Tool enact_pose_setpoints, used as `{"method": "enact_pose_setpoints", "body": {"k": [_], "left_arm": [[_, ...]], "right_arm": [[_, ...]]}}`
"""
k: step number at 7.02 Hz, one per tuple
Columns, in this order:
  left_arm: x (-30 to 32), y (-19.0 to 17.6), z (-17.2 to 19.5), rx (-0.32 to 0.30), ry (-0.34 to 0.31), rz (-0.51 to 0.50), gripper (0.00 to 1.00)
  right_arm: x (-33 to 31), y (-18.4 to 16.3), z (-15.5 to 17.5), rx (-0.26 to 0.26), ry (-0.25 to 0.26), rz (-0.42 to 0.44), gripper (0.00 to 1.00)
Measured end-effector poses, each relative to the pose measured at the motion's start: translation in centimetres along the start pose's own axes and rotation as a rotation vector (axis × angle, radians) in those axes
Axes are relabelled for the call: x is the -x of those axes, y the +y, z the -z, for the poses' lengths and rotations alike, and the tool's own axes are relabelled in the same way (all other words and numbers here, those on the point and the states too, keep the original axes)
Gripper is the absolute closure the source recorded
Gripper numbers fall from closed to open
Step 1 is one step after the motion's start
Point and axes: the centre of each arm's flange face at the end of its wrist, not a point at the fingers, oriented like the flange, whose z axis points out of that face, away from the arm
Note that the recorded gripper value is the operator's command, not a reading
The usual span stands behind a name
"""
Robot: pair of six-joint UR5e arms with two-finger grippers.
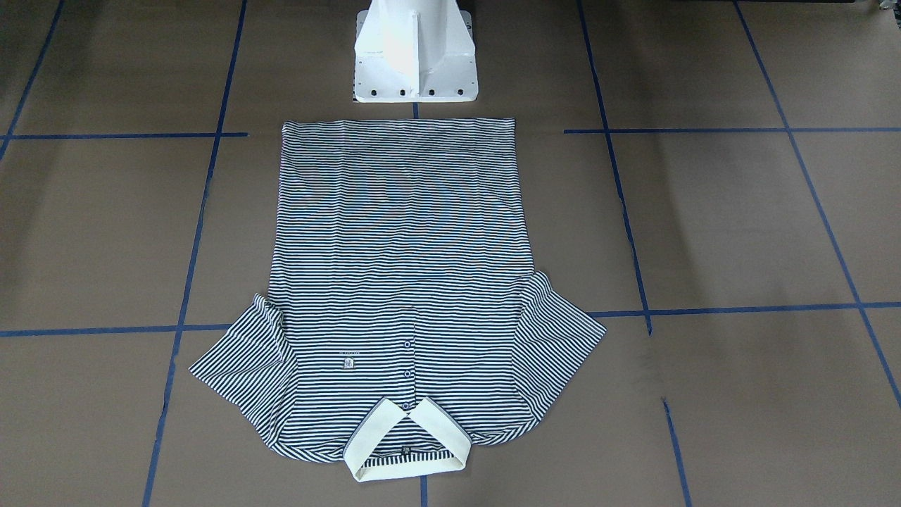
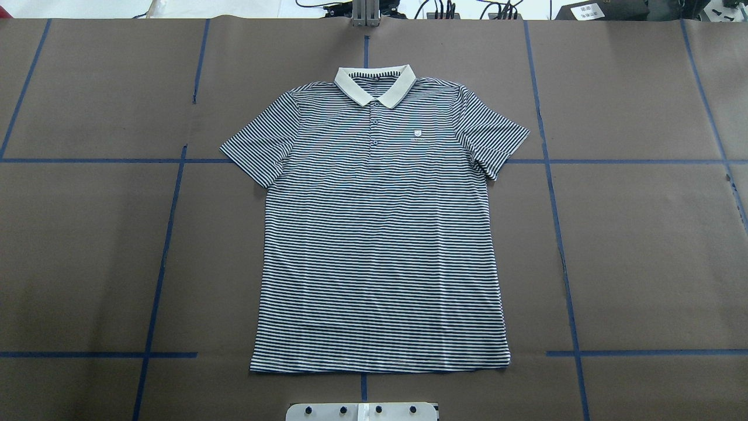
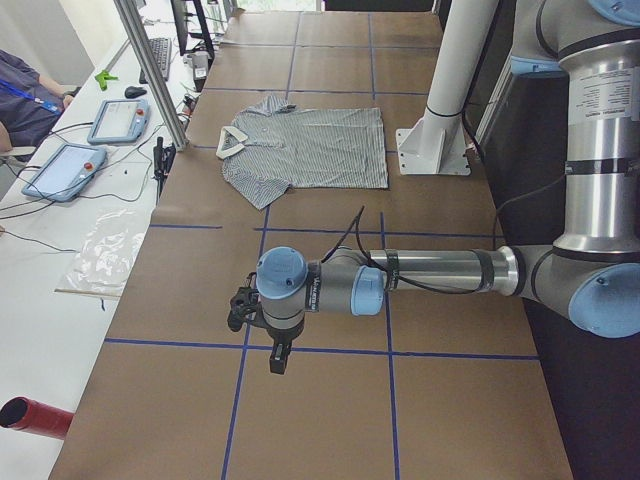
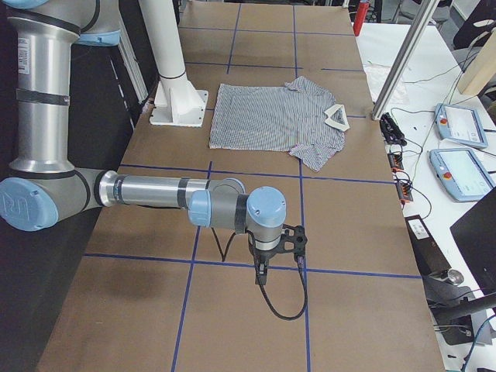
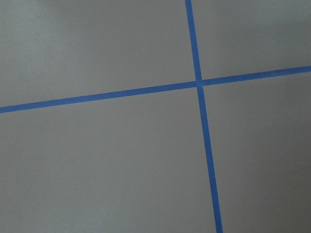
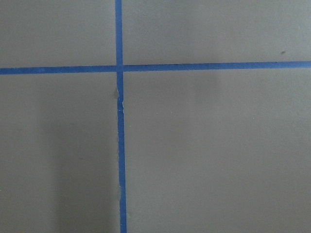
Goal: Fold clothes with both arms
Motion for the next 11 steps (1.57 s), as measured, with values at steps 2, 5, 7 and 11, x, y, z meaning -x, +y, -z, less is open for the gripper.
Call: {"method": "enact_pose_setpoints", "body": {"k": [2, 5, 7, 11], "left_arm": [[-1.1, -0.3, -1.1, 0.022, 0.009, -0.026, 0.0], [-2.1, -1.2, -1.1, -0.003, 0.0, -0.071, 0.0], [-4.4, -5.1, 1.6, -0.119, -0.006, -0.161, 0.0], [-12.3, -13.4, 8.0, -0.449, 0.008, -0.379, 0.0]], "right_arm": [[0.1, 0.0, -0.1, 0.004, 0.001, 0.001, 0.0], [2.5, -1.9, -0.1, -0.04, 0.003, 0.083, 0.0], [4.9, -5.0, 1.5, -0.161, 0.003, 0.188, 0.0], [11.4, -12.0, 4.5, -0.269, -0.07, 0.186, 0.0]]}}
